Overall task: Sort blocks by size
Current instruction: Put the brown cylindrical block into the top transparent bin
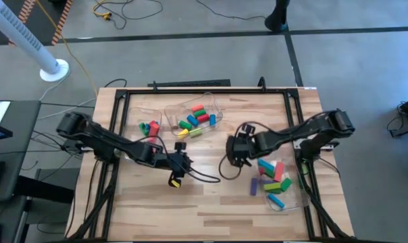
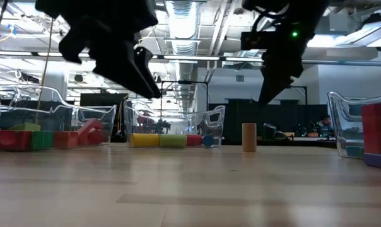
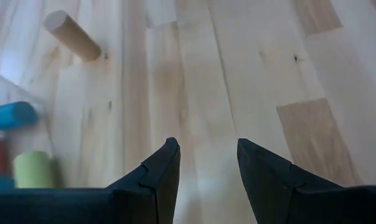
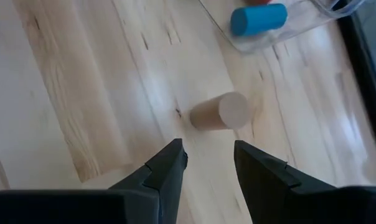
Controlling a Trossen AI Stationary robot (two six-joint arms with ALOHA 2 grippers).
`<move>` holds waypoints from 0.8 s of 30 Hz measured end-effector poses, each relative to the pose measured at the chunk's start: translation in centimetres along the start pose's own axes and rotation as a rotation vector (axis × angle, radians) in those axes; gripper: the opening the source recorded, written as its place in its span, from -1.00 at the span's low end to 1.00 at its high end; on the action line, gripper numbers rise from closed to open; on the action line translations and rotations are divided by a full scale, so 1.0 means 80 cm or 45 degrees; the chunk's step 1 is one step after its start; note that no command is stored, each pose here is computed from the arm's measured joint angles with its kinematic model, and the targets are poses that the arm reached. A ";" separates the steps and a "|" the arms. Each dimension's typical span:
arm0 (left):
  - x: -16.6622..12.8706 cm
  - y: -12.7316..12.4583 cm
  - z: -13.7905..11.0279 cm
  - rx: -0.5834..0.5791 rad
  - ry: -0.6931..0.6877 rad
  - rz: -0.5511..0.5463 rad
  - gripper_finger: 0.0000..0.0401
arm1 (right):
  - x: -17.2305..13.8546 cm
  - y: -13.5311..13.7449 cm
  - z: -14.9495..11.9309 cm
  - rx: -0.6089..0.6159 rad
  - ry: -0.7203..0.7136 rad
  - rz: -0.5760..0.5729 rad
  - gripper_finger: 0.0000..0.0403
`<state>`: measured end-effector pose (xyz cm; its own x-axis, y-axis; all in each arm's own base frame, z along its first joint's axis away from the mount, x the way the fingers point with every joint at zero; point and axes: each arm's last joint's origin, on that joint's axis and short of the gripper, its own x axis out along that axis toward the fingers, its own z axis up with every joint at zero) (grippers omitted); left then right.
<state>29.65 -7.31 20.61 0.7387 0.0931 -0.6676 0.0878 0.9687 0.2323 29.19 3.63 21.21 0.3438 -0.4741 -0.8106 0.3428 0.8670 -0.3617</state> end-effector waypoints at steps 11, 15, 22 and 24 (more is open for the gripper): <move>0.022 -0.010 -0.048 -0.076 -0.255 -0.082 -0.23 | 0.032 -0.058 0.017 0.011 0.043 0.211 0.17; 0.021 -0.011 -0.060 -0.118 -0.370 -0.117 -0.23 | 0.049 -0.071 0.011 -0.014 0.070 0.256 0.21; 0.019 -0.015 -0.076 -0.129 -0.434 -0.131 -0.23 | 0.066 -0.071 0.006 -0.026 -0.028 0.349 0.21; 0.019 -0.015 -0.077 -0.129 -0.433 -0.130 -0.23 | 0.070 -0.071 0.003 -0.021 -0.040 0.345 0.21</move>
<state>26.55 -6.92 15.00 0.9109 -0.0708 -0.4064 0.1187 0.9885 0.0938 29.41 -3.96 18.85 0.4479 -0.2284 -0.8644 0.2200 0.9652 -0.1411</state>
